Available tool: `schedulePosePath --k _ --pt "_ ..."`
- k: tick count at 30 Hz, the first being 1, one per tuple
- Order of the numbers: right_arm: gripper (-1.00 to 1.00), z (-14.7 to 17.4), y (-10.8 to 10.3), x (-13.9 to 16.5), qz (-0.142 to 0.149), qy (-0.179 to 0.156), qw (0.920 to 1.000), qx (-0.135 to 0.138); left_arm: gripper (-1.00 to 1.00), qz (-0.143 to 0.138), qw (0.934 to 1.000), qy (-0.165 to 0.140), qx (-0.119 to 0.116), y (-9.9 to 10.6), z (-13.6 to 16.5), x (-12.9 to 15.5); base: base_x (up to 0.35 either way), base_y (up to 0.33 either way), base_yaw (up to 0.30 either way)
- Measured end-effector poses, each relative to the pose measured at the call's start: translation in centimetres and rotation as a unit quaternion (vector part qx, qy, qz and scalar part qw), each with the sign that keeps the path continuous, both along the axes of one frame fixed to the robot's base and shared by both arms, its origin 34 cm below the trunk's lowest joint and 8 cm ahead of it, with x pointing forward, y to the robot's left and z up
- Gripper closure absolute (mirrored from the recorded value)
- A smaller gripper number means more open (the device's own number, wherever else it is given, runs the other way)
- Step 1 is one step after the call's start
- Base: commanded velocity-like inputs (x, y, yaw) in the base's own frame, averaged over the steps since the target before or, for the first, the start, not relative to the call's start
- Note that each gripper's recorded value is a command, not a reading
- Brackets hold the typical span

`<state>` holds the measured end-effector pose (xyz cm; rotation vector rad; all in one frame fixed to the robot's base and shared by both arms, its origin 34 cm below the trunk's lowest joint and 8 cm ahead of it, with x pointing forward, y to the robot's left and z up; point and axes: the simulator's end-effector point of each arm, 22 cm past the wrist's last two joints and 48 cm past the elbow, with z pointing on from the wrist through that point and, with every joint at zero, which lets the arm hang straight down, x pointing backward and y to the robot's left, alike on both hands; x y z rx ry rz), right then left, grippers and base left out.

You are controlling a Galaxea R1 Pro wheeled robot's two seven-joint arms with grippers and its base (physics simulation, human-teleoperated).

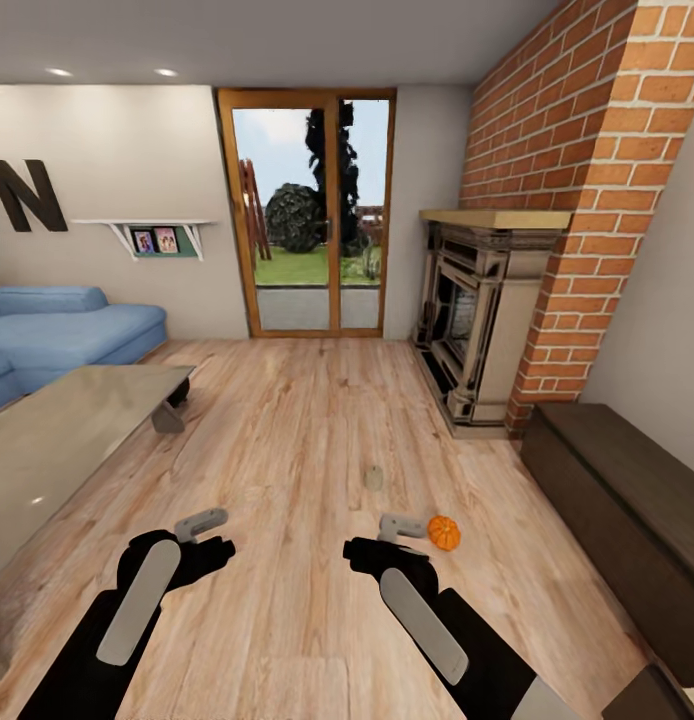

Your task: Place each of the two pumpkins and all three candles from the living room inside a cabinet in the living room (use any cabinet), then make sure every cabinet is closed, and position the cauldron so it is next to a table in the living room.

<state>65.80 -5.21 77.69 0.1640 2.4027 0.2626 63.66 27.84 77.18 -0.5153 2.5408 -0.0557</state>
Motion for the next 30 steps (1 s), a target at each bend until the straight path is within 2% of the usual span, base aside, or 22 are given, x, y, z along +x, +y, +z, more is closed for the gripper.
schedulePosePath --k 15,30 --pt "-1.00 0.26 0.01 0.14 -0.002 -0.005 1.0000 0.003 -1.00 -0.002 1.0000 -0.004 -0.002 -0.18 0.26 0.11 0.018 0.018 0.017" --pt "-1.00 0.53 0.12 0.18 -0.001 -0.008 1.0000 0.005 -1.00 -0.002 1.0000 -0.004 -0.001 -0.14 0.30 0.10 0.258 0.182 0.000"
